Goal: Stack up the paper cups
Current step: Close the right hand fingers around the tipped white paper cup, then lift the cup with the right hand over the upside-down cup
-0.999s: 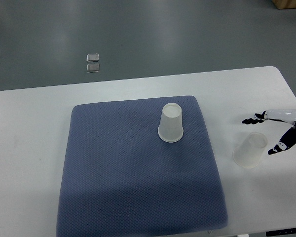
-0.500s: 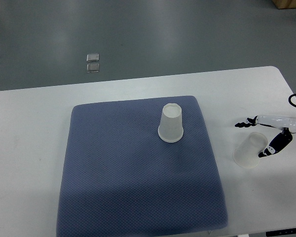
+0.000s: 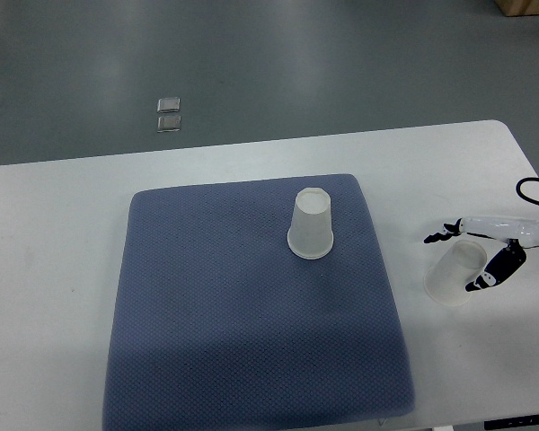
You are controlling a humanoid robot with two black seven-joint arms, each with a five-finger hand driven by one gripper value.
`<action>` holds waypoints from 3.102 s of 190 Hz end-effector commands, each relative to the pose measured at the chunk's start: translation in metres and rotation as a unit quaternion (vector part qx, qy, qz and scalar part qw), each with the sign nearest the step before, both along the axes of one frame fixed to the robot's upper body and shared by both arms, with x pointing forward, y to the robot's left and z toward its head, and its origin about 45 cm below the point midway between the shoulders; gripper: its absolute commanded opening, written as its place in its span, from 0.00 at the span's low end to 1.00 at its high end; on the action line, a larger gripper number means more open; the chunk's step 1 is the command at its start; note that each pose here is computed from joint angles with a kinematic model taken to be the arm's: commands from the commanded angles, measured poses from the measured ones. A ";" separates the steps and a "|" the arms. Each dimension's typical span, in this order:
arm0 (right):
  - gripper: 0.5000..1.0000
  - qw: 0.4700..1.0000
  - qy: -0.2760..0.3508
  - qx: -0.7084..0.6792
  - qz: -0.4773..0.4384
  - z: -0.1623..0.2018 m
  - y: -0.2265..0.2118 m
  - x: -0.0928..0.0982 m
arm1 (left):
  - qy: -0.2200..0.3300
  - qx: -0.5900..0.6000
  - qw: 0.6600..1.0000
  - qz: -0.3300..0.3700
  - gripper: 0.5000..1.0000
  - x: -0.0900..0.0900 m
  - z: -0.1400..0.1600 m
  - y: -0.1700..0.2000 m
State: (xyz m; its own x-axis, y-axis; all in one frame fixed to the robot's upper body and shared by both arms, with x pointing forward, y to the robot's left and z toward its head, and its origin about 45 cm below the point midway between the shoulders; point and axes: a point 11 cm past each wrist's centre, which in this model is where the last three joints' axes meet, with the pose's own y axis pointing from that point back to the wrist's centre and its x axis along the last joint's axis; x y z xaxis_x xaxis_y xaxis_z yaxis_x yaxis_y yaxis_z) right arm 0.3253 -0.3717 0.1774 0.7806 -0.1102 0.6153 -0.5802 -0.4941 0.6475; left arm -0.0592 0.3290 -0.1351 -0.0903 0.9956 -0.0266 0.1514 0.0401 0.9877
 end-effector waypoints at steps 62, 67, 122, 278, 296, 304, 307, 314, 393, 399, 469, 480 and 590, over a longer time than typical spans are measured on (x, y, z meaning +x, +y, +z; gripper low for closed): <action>0.67 1.000 0.002 -0.009 0.003 -0.005 -0.002 -0.001 | 0.000 0.000 1.000 0.000 1.00 0.000 0.000 0.000; 0.67 1.000 0.002 -0.009 0.003 -0.005 -0.002 -0.001 | -0.001 0.000 1.000 0.000 1.00 0.001 0.000 0.000; 0.66 1.000 0.001 -0.013 0.007 -0.005 -0.002 -0.001 | 0.000 0.000 1.000 0.001 1.00 0.000 0.000 0.000; 0.36 0.999 -0.026 -0.003 0.030 0.017 0.000 0.010 | 0.000 0.000 1.000 0.001 1.00 0.000 0.000 0.000; 0.32 0.998 -0.040 0.012 0.043 0.029 0.006 0.017 | 0.000 0.000 1.000 0.000 1.00 0.000 0.000 0.000; 0.32 0.998 -0.043 0.018 0.050 0.034 0.009 0.019 | 0.000 0.000 1.000 0.000 1.00 0.000 0.000 0.000; 0.32 0.997 -0.046 0.020 0.051 0.037 0.010 0.021 | -0.001 0.000 1.000 0.000 1.00 0.001 0.000 0.000; 0.32 0.996 -0.053 0.029 0.059 0.046 0.015 0.025 | 0.000 0.000 1.000 0.000 1.00 0.000 0.000 0.000; 0.32 0.980 -0.074 0.157 0.101 0.151 0.087 0.070 | 0.000 0.000 1.000 0.000 1.00 0.000 0.000 0.000; 0.32 0.979 -0.070 0.158 0.104 0.153 0.094 0.072 | -0.001 0.000 1.000 0.000 1.00 0.001 0.000 0.000; 0.33 0.977 -0.064 0.155 0.132 0.152 0.156 0.092 | -0.001 0.000 1.000 0.000 1.00 0.001 0.000 0.000; 0.34 0.978 -0.059 0.152 0.130 0.147 0.161 0.094 | -0.001 0.000 1.000 0.000 1.00 0.001 0.000 0.000; 0.34 0.981 -0.040 0.122 0.147 0.124 0.188 0.097 | -0.001 0.000 1.000 0.000 1.00 0.001 0.000 0.000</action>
State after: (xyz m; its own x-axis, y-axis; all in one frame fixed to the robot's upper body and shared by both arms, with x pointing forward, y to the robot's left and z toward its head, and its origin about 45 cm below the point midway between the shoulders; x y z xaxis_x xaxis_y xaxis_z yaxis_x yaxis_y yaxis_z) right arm 0.4213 -0.1870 0.3047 0.7469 -0.0380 0.6638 -0.4353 -0.7826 0.4450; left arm -0.0591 0.3290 -0.1351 -0.0903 0.9956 -0.0266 0.1512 0.0401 0.9877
